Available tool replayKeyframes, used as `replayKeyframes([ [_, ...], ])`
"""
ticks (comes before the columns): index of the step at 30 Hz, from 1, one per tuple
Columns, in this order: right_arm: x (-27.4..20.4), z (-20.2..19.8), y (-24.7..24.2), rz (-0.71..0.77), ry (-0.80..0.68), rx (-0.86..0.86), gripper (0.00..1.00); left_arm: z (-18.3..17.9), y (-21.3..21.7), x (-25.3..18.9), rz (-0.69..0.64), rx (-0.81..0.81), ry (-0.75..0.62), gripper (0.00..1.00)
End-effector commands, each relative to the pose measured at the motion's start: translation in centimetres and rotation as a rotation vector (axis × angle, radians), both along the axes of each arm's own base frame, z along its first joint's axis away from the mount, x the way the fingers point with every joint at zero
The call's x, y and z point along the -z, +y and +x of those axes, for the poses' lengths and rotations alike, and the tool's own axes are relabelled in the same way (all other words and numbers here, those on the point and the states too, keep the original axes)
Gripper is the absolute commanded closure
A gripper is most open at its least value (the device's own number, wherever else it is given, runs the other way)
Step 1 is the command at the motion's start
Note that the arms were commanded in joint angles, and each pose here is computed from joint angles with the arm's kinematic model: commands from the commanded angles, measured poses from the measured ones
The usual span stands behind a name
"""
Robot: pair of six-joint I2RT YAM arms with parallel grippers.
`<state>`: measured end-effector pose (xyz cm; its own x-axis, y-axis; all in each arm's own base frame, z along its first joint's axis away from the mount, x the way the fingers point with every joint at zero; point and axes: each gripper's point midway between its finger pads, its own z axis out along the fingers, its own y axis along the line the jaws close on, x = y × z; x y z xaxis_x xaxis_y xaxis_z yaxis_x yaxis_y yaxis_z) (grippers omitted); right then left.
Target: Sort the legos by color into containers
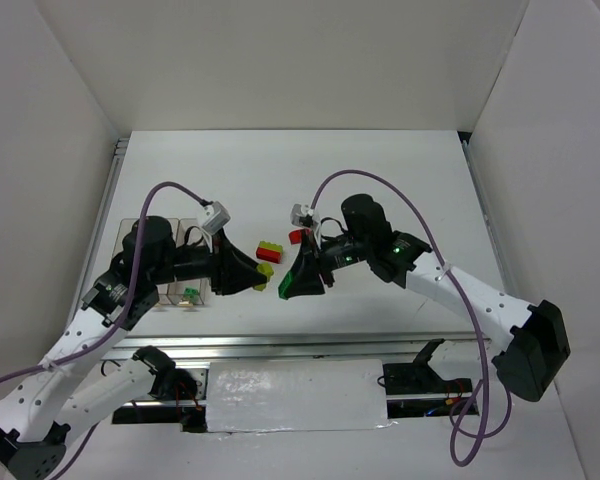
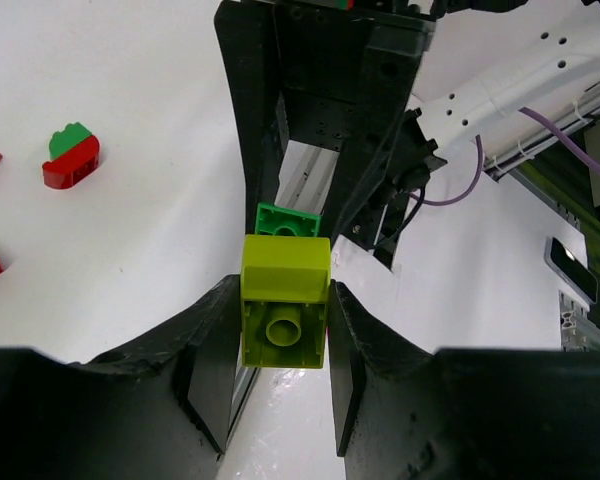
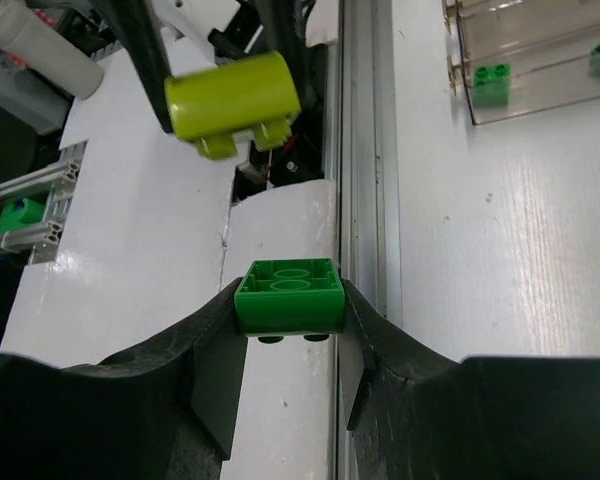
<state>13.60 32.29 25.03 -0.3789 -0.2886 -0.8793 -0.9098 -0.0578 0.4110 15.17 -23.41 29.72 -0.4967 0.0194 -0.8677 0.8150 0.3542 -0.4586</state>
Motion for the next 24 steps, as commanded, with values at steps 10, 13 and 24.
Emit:
replayKeyframes([
  [10,2.0,5.6,-0.5,-0.100,0.030,0.276,1.00,11.0,13.2,2.6,0.384,-0.982,0.120,1.00],
  [13,2.5,6.6,-0.5,-0.113,0.043,0.337,1.00,12.3,21.6,6.0,0.562,-1.336,0.295,1.00],
  [24,1.7,5.6,-0.1,-0.041,0.066,0.295,1.00,16.0,29.5,12.8,0.651,-1.570,0.613,1.00],
])
